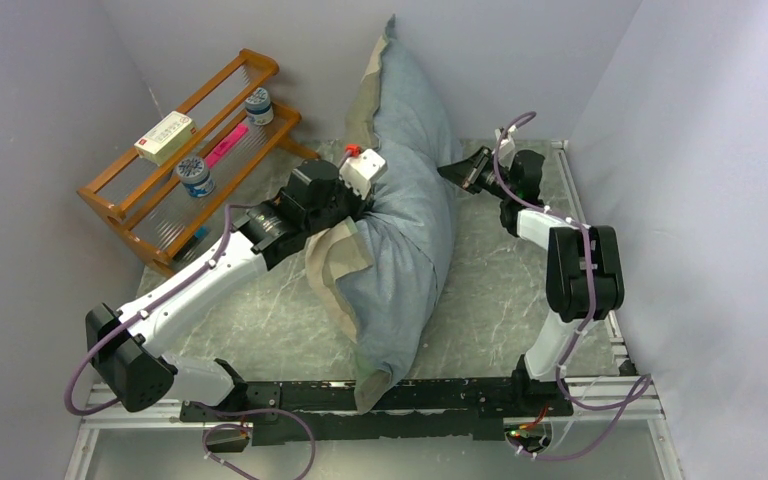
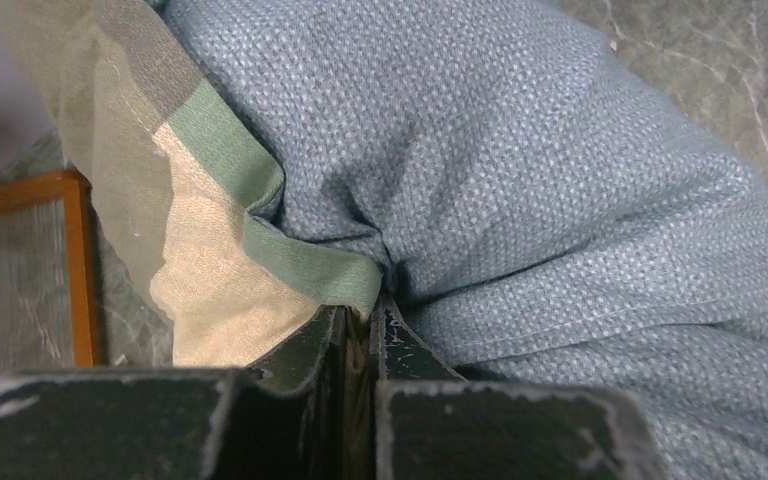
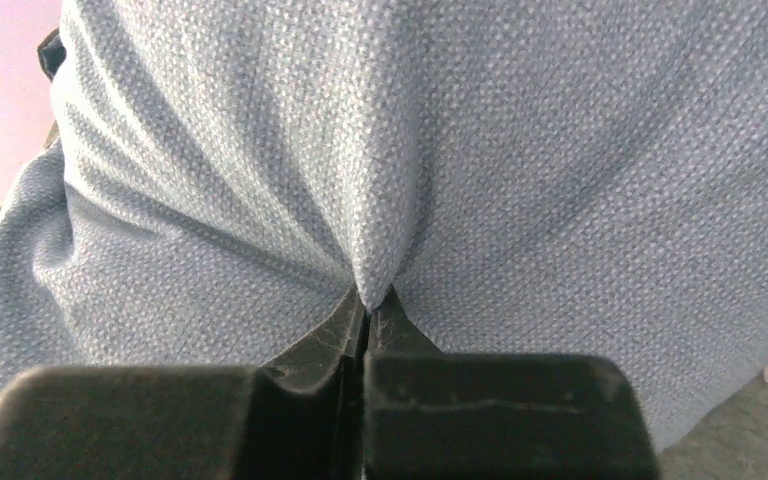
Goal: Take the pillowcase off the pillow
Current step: Turn over the pillow at the center of the board.
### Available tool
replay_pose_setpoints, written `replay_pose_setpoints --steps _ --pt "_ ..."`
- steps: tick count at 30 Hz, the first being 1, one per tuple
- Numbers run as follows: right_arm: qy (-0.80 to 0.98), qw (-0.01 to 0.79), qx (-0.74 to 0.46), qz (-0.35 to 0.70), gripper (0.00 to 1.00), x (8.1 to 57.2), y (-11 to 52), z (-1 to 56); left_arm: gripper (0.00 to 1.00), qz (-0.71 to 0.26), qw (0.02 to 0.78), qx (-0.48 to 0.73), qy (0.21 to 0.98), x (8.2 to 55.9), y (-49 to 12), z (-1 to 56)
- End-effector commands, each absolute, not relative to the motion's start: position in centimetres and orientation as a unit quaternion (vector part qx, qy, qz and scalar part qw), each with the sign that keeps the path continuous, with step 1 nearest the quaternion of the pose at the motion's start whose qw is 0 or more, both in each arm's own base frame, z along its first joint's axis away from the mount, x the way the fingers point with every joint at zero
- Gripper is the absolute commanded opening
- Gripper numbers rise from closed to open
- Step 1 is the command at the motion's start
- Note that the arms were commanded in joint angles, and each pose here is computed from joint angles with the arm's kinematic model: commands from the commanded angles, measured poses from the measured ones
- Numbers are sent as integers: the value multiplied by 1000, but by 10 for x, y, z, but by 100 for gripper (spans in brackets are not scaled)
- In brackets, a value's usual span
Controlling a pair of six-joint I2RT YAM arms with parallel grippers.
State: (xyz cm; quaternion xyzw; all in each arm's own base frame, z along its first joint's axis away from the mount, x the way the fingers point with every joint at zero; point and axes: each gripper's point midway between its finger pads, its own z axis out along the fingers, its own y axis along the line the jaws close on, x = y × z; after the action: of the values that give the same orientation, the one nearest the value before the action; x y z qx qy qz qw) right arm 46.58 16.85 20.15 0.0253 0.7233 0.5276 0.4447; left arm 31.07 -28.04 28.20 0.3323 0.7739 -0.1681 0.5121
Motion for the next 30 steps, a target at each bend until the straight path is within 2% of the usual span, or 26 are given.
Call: replay_pose_setpoints --steps 1,5,17,24,30 --pt "706 471 -64 524 0 445 190 265 5 -181 486 349 780 305 -284 265" --pt "708 505 -83 487 0 445 183 296 5 -245 492 345 761 299 -294 287" --pt "697 608 -112 364 0 436 153 399 5 -310 507 324 736 301 -315 341" --pt "703 639 -105 294 0 422 131 430 5 -355 508 316 718 307 -336 358" --pt "711 658 -64 240 0 415 108 429 5 -315 502 314 742 346 -353 337"
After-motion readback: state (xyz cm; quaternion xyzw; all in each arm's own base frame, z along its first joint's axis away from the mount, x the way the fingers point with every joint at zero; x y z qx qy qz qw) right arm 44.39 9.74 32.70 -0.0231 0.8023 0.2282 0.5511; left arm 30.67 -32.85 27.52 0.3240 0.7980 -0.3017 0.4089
